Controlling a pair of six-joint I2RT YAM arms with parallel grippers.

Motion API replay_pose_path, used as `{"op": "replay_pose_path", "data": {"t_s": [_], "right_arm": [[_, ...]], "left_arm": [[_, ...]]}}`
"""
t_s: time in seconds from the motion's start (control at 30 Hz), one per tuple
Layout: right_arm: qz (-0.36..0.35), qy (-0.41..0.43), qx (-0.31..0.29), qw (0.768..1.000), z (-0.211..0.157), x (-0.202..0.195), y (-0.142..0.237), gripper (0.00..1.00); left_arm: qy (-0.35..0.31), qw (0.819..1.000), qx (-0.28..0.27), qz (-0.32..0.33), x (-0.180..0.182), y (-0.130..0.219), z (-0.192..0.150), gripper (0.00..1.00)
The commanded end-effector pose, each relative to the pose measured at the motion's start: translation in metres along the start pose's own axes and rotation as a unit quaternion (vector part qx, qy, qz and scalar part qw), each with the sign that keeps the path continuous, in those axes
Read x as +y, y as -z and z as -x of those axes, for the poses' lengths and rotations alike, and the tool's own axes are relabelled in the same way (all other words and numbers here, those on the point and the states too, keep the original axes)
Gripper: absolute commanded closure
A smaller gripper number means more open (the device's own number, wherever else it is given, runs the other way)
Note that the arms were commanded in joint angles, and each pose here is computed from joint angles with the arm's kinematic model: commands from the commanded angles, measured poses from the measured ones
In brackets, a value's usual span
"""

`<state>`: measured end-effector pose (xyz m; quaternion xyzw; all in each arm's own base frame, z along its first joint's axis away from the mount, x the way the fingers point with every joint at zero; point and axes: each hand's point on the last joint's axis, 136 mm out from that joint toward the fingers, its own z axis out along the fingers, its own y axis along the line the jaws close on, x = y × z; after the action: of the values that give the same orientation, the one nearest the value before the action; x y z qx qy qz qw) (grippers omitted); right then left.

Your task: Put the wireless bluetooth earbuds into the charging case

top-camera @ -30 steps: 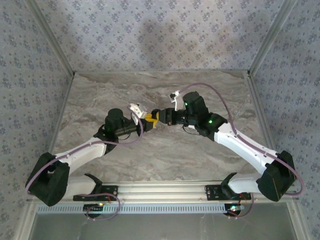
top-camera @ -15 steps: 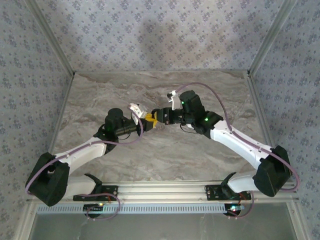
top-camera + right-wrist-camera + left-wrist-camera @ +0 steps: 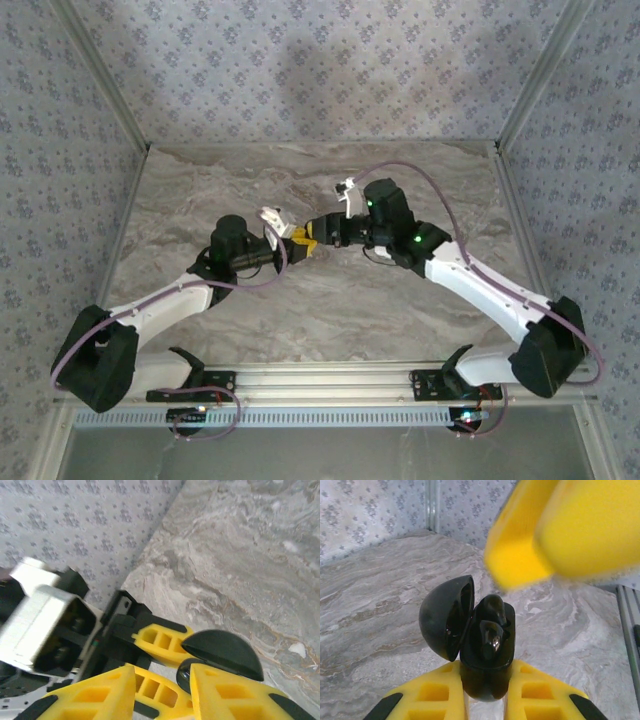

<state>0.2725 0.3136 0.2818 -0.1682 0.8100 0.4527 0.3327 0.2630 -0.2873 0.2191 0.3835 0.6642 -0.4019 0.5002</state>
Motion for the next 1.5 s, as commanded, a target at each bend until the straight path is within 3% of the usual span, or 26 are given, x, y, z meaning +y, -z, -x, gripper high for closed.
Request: {"op": "replay_pose_path", "data": {"t_s": [0.0,0.17,0.37,0.77,1.13,1.23,1.3,1.47], "right_arm": [[-0.004,0.027,-0.037,0.999,0.012,-0.001,0.028,0.63],[0.009,0.002,-0.033,0.999,0.013,-0.014,0.04,0.52],[0.039,-0.007,-0.002,0.999,0.009,-0.012,0.027,0.41],[0.131,-0.011,0.07,0.989,-0.007,0.023,0.006,0.44],[0.108,0.016,-0.012,0.994,0.002,0.023,0.045,0.51],[0.061,0.001,-0.033,0.998,0.003,0.004,0.052,0.52],[-0.036,-0.038,-0.049,0.997,0.0,-0.034,0.06,0.52],[-0.187,-0.149,-0.116,0.964,-0.004,-0.112,0.084,0.54]], "left_arm": [[-0.041,0.997,-0.014,-0.057,-0.023,0.003,0.022,0.88],[-0.043,0.993,-0.016,-0.111,-0.039,0.003,0.026,0.87],[-0.041,0.991,-0.029,-0.123,-0.042,0.001,0.033,0.87],[-0.034,0.994,-0.029,-0.1,-0.034,-0.003,0.035,0.87],[-0.007,0.998,-0.003,-0.068,-0.023,-0.004,0.023,0.87],[0.019,0.999,0.012,-0.049,-0.016,-0.006,0.017,0.87],[0.05,0.997,0.037,-0.04,-0.01,-0.011,0.012,0.87],[0.179,0.974,0.138,-0.013,0.011,-0.035,-0.016,0.87]]}}
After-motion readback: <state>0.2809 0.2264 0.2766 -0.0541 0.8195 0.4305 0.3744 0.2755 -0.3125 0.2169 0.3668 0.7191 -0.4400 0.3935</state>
